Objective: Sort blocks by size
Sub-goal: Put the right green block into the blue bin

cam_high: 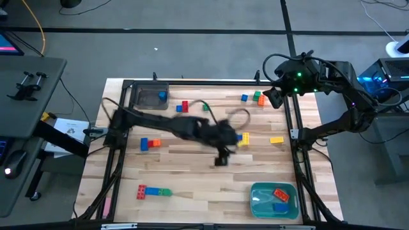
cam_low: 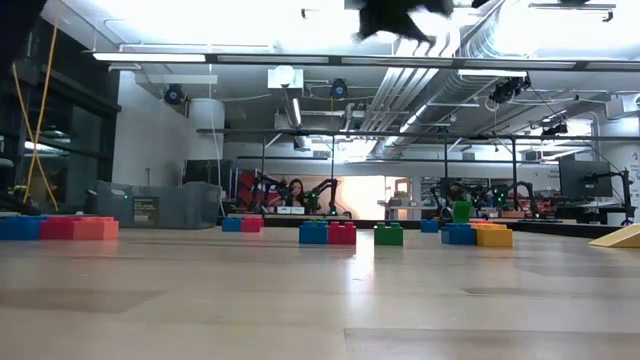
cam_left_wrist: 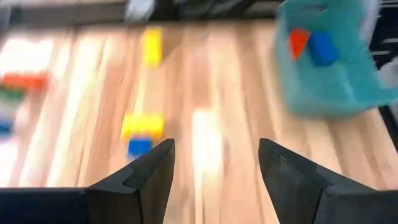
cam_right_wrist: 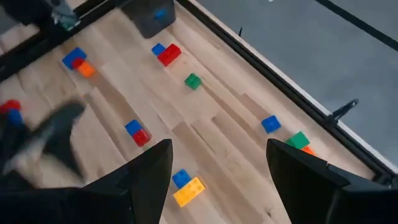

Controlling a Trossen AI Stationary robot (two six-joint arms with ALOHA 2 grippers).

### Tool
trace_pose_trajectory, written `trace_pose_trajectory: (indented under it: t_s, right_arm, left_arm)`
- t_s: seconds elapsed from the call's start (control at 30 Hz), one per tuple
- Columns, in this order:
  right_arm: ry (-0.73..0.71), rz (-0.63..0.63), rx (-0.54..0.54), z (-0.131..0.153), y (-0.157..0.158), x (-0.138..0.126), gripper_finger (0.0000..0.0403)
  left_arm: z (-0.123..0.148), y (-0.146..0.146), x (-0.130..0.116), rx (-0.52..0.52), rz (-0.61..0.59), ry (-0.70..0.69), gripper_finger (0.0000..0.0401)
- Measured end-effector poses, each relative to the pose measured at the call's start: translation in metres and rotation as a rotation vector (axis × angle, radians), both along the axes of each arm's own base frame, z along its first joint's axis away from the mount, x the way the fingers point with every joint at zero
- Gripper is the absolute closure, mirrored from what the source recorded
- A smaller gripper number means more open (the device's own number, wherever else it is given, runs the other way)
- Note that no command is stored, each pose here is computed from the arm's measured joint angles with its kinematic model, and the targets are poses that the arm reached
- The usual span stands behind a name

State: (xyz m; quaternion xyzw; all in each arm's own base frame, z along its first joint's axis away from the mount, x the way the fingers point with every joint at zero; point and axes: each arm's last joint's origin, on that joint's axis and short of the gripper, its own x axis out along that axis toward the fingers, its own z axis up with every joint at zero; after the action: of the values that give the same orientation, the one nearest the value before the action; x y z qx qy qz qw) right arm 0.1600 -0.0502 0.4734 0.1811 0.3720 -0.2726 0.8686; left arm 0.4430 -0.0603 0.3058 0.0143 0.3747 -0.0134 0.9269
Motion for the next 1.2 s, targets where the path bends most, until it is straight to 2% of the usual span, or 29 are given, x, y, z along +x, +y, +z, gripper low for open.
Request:
trace_pose_trajectory:
  t_s: [0.1, 0.2, 0.33, 0.43, 0.53, 0.63, 0.8, 1.0, 1.2]
  right_arm:
    - [0.004, 0.049, 0.006, 0.000, 0.001, 0.000, 0.0146]
    - [0.003, 0.077, 0.016, 0.000, 0.002, 0.001, 0.0146]
    - [0.000, 0.084, 0.027, 0.000, 0.002, 0.001, 0.0146]
    - [-0.013, 0.053, 0.051, 0.000, 0.002, 0.001, 0.0146]
    - [-0.023, 0.010, 0.086, -0.001, 0.001, 0.004, 0.0146]
    - [-0.030, -0.048, 0.130, -0.004, 0.000, 0.009, 0.0146]
    - [-0.013, -0.112, 0.185, -0.011, -0.004, 0.023, 0.0146]
    - [0.047, -0.115, 0.203, -0.022, -0.010, 0.045, 0.0146]
    - [0.104, -0.073, 0.200, -0.031, -0.014, 0.060, 0.0146]
  left_arm:
    - [-0.002, 0.006, -0.039, -0.108, 0.088, -0.068, 0.0196]
    - [-0.012, -0.012, -0.088, -0.240, 0.120, -0.188, 0.0201]
    - [-0.033, -0.047, -0.157, -0.360, 0.100, -0.117, 0.0202]
    - [-0.035, -0.075, -0.199, -0.334, -0.003, 0.005, 0.0202]
    - [-0.051, -0.100, -0.228, -0.161, -0.154, 0.157, 0.0202]
    - [-0.057, -0.120, -0.239, -0.043, -0.271, 0.148, 0.0200]
    - [-0.071, -0.141, -0.239, -0.024, -0.320, 0.140, 0.0190]
    - [-0.097, -0.148, -0.233, 0.007, -0.252, 0.235, 0.0180]
    - [-0.109, -0.152, -0.227, -0.015, -0.177, 0.242, 0.0178]
